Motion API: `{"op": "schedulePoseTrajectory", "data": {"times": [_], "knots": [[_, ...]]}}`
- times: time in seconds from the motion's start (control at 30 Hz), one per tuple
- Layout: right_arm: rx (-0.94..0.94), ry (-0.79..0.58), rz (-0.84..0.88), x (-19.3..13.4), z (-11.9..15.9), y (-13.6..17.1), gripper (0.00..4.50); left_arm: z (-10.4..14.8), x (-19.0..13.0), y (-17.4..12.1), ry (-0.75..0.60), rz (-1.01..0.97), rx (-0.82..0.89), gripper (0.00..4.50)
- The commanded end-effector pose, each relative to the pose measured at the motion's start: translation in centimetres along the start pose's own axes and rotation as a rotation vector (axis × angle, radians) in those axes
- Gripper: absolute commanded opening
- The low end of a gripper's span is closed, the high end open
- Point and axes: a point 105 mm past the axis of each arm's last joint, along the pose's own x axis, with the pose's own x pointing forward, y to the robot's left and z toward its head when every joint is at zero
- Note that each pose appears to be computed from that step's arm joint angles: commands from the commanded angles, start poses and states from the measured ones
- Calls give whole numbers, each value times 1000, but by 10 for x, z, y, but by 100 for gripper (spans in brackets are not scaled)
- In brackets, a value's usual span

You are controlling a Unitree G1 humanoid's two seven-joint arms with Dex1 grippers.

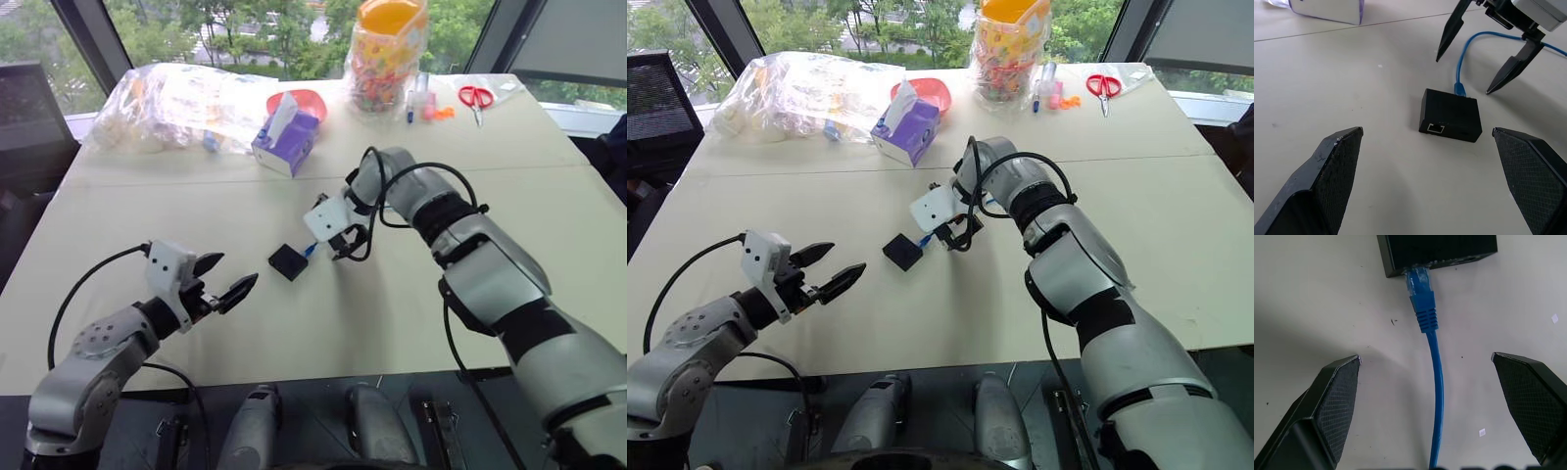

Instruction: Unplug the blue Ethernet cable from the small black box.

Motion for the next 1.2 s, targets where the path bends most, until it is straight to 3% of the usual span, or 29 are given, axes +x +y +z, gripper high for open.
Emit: {"op": "schedulePoseTrajectory", "data": {"times": [0.03, 0.37, 0.47, 0.7, 0.83, 0.97, 1.03, 1.2], "knots": [[-40, -24, 17, -1, 15, -7, 450, 12, -3, 2, -46, 30, 54, 444], [-41, 2, 48, 9, 25, -14, 450, 8, -5, 7, -51, 60, 60, 444], [-27, 32, 47, 15, 29, -18, 371, 7, -5, 6, -52, 62, 62, 450], [15, 117, 63, 28, 23, -16, 14, 6, -4, 4, -64, 78, 70, 450], [37, 85, 58, 27, 23, -15, 6, 6, -5, 4, -68, 88, 68, 450], [35, -9, -113, 11, 25, -32, 6, 7, -4, 3, -70, 87, 71, 450], [10, -91, -243, -2, 26, -41, 6, 12, -1, 2, -90, 78, 57, 450], [-143, -138, -606, -30, 22, -53, 6, 31, 10, 1, -158, 31, 0, 450]]}}
